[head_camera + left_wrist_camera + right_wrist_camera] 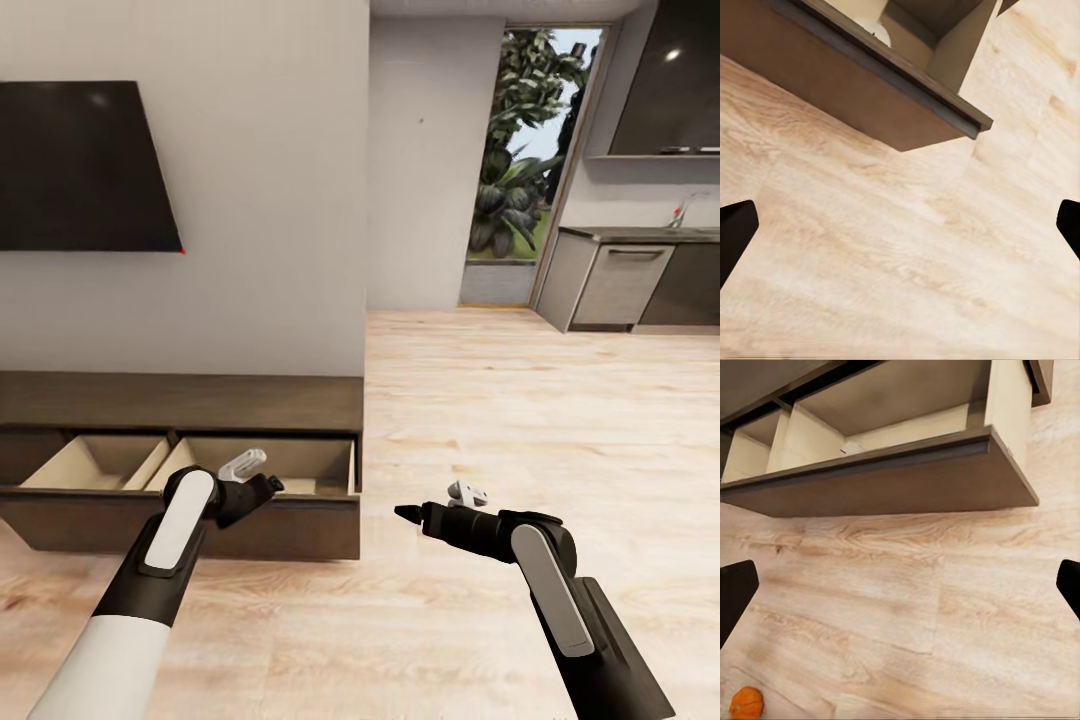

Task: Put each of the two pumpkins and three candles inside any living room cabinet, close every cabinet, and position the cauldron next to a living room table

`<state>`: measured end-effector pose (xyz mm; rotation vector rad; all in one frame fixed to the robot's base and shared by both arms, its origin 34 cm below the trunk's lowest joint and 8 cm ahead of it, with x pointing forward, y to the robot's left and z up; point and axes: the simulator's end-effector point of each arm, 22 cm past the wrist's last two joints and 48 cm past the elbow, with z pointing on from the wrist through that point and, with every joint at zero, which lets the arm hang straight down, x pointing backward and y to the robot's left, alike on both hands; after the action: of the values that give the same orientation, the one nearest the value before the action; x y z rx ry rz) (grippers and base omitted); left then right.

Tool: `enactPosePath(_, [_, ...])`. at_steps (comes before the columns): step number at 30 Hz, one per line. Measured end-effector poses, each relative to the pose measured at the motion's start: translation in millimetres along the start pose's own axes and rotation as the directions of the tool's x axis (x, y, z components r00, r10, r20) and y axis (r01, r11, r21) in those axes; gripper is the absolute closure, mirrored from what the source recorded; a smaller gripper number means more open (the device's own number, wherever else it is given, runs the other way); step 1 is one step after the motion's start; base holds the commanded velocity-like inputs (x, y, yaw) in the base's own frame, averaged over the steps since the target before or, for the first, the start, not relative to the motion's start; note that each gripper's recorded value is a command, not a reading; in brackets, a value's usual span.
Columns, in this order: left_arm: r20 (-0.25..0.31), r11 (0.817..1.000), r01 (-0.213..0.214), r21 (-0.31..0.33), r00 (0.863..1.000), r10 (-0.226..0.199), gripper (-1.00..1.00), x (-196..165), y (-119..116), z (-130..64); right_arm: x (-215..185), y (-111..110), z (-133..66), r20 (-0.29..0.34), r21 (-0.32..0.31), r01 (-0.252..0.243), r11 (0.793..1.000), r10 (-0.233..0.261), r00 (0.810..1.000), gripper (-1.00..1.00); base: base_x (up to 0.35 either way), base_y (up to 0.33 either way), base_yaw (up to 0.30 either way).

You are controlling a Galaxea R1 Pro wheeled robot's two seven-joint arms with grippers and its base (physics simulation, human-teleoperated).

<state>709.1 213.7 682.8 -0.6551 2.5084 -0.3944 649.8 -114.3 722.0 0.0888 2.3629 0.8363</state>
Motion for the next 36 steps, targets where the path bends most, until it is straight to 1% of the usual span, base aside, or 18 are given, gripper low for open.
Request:
enactPosePath(7, [0.002, 1.000, 0.001, 0.002, 1.000, -0.001, -1.00, -8, -6, -10.9, -9, 8, -7.5, 0.001, 0.000, 0.002, 1.000, -0.002, 1.000, -1.00, -0.319, 0.000, 0.202])
enactPosePath(9, [-0.003, 1.000, 0.003, -0.001, 1.000, -0.003, -1.00, -8, -5, -11.1, -11, 9, -8.7, 0.002, 0.001, 0.002, 1.000, -0.002, 1.000, -1.00, -0.334, 0.000, 0.252])
enactPosePath(12, [-0.021, 1.000, 0.009, -0.014, 1.000, -0.009, -1.00, -1, 0, -5.6, -11, 9, -9.0, 0.004, 0.003, 0.003, 1.000, -0.003, 1.000, -1.00, -0.274, 0.000, 0.259])
enactPosePath(13, [-0.038, 1.000, 0.013, -0.027, 0.999, -0.014, -1.00, 4, 6, -1.0, -12, 9, -9.0, 0.005, 0.005, 0.003, 1.000, -0.003, 1.000, -1.00, -0.166, 0.000, 0.261])
enactPosePath(18, [-0.079, 0.997, 0.018, -0.075, 0.997, -0.024, -1.00, 18, 25, 10.8, -12, 8, -9.6, 0.008, 0.010, 0.006, 1.000, -0.006, 1.000, -1.00, -0.090, 0.067, 0.196])
enactPosePath(22, [-0.094, 0.996, 0.019, -0.088, 0.995, -0.027, -1.00, 24, 29, 13.7, -13, 9, -10.7, 0.010, 0.007, 0.006, 1.000, -0.006, 1.000, -1.00, -0.137, 0.230, -0.114])
enactPosePath(30, [-0.086, 0.996, 0.018, -0.088, 0.996, -0.026, -1.00, 21, 30, 10.4, -15, 12, -13.3, 0.017, 0.006, 0.010, 1.000, -0.010, 1.000, -1.00, -0.147, 0.264, -0.197])
enactPosePath(36, [-0.084, 0.996, 0.019, -0.088, 0.996, -0.026, -1.00, 20, 31, 9.7, -15, 12, -13.7, 0.017, 0.006, 0.011, 1.000, -0.011, 1.000, -1.00, -0.169, 0.286, -0.048])
